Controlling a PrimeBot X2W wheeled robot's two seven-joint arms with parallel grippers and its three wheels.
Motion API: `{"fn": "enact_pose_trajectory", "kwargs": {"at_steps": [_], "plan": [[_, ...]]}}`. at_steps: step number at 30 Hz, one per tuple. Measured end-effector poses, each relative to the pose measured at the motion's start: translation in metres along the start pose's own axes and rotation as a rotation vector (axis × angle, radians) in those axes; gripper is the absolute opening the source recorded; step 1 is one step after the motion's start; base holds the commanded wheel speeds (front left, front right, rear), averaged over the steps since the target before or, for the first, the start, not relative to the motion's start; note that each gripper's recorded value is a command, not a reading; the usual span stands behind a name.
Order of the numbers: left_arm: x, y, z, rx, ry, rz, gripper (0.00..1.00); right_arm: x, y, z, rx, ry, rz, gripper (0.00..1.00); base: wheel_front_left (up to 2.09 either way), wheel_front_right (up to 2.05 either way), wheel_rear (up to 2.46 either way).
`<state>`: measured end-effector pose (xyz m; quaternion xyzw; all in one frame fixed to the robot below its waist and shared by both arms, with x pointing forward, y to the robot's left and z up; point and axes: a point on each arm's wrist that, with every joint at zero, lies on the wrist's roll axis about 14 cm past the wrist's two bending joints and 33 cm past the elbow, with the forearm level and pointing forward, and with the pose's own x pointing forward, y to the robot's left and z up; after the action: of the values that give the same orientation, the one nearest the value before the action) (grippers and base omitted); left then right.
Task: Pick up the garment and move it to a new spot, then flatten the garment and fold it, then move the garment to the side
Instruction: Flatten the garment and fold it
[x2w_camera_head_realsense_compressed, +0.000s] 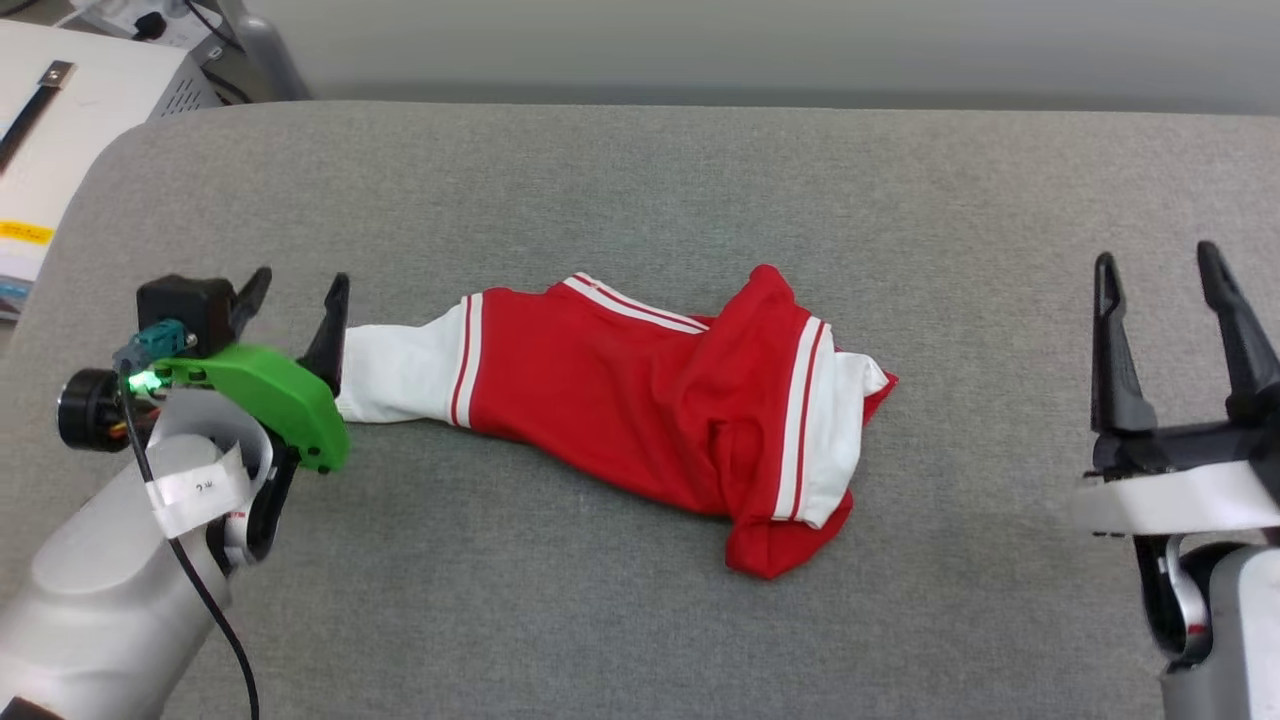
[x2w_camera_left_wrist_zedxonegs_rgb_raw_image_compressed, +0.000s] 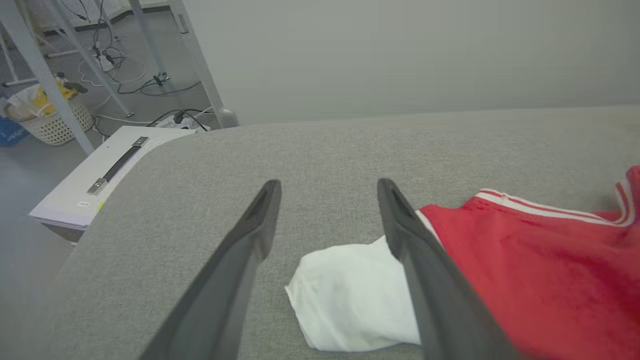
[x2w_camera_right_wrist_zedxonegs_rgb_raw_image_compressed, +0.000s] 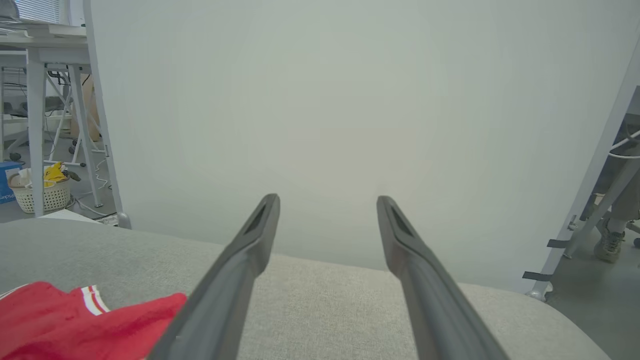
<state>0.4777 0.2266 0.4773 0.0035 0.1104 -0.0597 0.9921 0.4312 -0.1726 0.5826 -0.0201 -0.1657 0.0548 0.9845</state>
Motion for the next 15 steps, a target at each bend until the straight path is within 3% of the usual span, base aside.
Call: {"fn": "enact_pose_trajectory", "kwargs": {"at_steps": [3, 8, 12, 15], "plan": [[-0.012, 0.004, 0.035, 0.004, -0.138, 0.052, 1.0, 0.02, 0.007, 0.015, -0.039, -0.056, 0.068, 1.0, 0.0, 0.0, 0.0], [-0.048, 0.008, 0.044, 0.01, -0.254, 0.138, 1.0, 0.053, 0.029, 0.033, -0.095, -0.125, 0.21, 1.0, 0.0, 0.0, 0.0], [-0.07, 0.006, 0.046, 0.011, -0.315, 0.195, 1.0, 0.071, 0.045, 0.017, -0.116, -0.067, 0.326, 1.0, 0.0, 0.0, 0.0], [-0.082, 0.006, 0.043, 0.001, -0.337, 0.234, 1.0, 0.083, 0.062, -0.005, -0.138, 0.076, 0.424, 1.0, 0.0, 0.0, 0.0]]}}
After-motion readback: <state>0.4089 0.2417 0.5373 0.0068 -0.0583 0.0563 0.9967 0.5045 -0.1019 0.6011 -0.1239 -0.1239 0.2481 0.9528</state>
